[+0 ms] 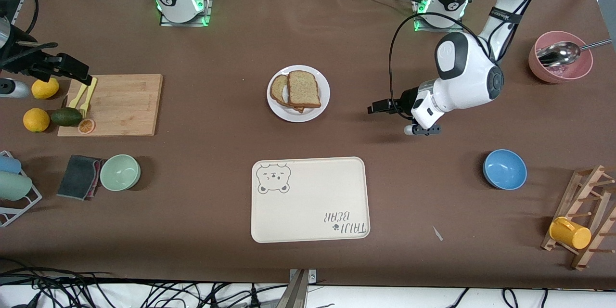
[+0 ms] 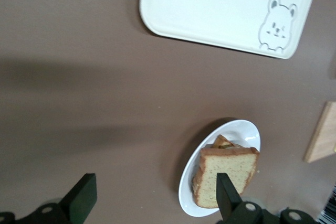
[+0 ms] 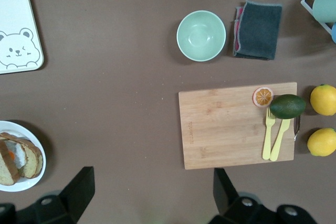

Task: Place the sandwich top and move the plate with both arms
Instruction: 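Move the left gripper toward the plate rim, then grasp the white plate rim with the left gripper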

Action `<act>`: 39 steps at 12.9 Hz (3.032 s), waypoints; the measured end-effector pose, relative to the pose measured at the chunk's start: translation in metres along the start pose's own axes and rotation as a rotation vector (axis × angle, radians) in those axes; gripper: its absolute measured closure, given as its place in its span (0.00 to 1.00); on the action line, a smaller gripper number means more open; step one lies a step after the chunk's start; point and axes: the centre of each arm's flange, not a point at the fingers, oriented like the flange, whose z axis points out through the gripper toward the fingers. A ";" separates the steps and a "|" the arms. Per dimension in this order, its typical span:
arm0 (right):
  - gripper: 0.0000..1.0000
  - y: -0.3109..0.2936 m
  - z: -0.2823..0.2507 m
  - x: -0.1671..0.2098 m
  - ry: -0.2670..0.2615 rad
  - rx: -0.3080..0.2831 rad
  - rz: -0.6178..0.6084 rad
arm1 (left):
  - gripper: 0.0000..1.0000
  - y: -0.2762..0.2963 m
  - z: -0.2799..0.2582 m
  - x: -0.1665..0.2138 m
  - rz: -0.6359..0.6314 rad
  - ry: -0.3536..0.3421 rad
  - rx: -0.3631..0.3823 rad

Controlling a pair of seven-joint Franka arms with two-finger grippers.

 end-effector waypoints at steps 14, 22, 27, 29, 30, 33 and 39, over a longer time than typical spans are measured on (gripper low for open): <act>0.00 -0.004 -0.014 -0.002 0.037 -0.044 -0.014 | 0.00 -0.059 0.115 -0.042 0.200 0.008 -0.390; 0.00 0.023 -0.017 0.000 0.042 -0.039 0.035 | 0.01 -0.035 0.178 -0.088 0.193 0.037 -0.493; 0.00 0.035 -0.029 -0.004 0.048 -0.023 0.058 | 0.04 -0.050 0.206 -0.101 0.201 0.055 -0.497; 0.00 0.036 -0.029 -0.005 0.043 -0.022 0.061 | 0.12 -0.048 0.212 -0.107 0.196 0.071 -0.495; 0.00 0.035 -0.029 -0.005 0.041 -0.020 0.059 | 0.18 -0.046 0.216 -0.111 0.202 0.083 -0.492; 0.00 0.035 -0.027 -0.007 0.026 -0.020 0.058 | 0.32 -0.046 0.226 -0.119 0.220 0.086 -0.483; 0.00 0.040 -0.027 -0.007 0.022 -0.021 0.067 | 0.65 -0.051 0.231 -0.120 0.239 0.088 -0.479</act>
